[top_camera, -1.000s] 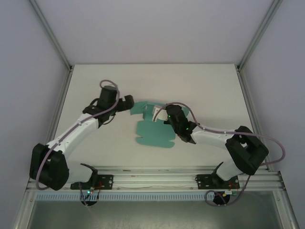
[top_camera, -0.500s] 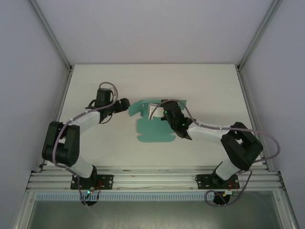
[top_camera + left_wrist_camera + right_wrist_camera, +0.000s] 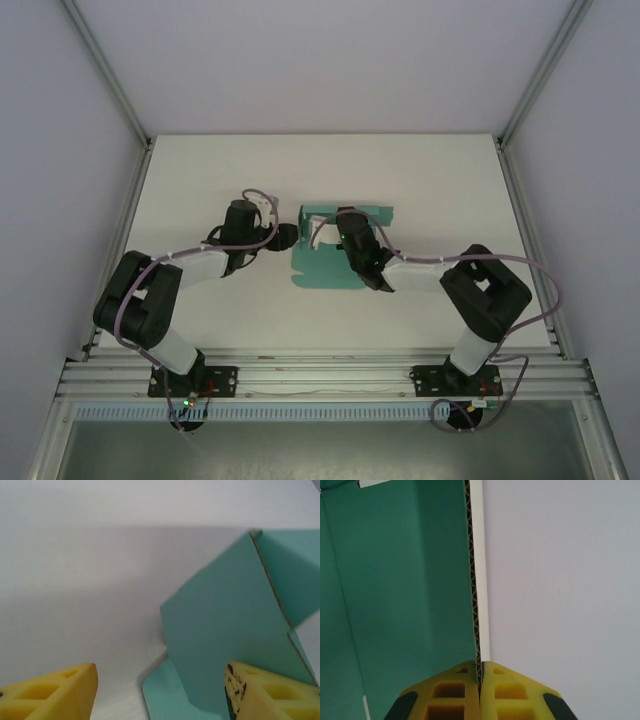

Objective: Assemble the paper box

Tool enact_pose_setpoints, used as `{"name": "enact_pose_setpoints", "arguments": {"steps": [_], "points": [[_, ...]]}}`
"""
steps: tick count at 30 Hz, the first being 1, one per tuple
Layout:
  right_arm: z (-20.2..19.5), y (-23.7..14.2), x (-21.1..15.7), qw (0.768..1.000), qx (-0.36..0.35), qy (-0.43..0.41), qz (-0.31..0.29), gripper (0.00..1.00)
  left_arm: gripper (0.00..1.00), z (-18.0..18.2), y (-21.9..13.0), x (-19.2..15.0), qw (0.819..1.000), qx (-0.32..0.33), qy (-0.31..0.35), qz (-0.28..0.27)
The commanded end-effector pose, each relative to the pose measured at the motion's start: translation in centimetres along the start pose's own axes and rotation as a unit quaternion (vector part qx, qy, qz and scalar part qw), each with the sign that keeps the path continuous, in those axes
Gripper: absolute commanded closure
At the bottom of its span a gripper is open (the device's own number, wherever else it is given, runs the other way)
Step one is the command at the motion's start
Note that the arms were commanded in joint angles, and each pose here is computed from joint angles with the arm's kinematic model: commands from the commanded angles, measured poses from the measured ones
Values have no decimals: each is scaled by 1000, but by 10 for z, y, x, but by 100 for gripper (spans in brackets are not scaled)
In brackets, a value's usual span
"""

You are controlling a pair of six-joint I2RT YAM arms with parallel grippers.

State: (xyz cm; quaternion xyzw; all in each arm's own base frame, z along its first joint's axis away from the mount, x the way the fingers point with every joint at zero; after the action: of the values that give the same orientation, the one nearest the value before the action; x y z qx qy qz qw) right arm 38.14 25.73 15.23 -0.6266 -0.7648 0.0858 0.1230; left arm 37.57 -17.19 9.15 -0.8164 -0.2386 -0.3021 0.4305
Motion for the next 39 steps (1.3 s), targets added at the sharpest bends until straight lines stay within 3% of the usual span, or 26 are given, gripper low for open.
{"name": "enact_pose_setpoints", "arguments": {"steps": [1, 7, 17, 23, 31, 39], "points": [[-8, -1, -9, 999, -40, -5, 20, 100, 32, -14, 3, -2, 998, -28, 45, -28], [5, -9, 0, 999, -38, -35, 0, 100, 32, -15, 2, -7, 996, -26, 66, -58], [38, -17, 9, 996, -32, -75, -26, 100, 33, -26, 24, -14, 991, -28, 121, -47], [78, -26, 6, 991, 25, -129, -35, 100, 33, -21, 25, -8, 989, -9, 128, -73], [92, -30, 3, 990, 96, -99, -28, 100, 33, -39, 25, 4, 980, -40, 157, -117], [81, -27, 0, 984, 168, -47, -29, 100, 48, -65, 30, 31, 971, -92, 166, -143]]}}
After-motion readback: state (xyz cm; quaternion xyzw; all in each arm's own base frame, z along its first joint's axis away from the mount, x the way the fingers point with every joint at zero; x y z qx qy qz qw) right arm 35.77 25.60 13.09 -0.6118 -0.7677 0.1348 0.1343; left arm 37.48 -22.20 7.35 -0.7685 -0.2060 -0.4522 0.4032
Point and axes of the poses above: each hand's point on the last joint's axis, 136 mm out from that joint toward the fingers, its own y axis out along the fingers, its own z axis along the line the jaws close on, x = y × z, the point moved 1 cm from there along -y, back along the fingers, and after that the axes turned 2 degrees about -y, right-handed, at the moved point
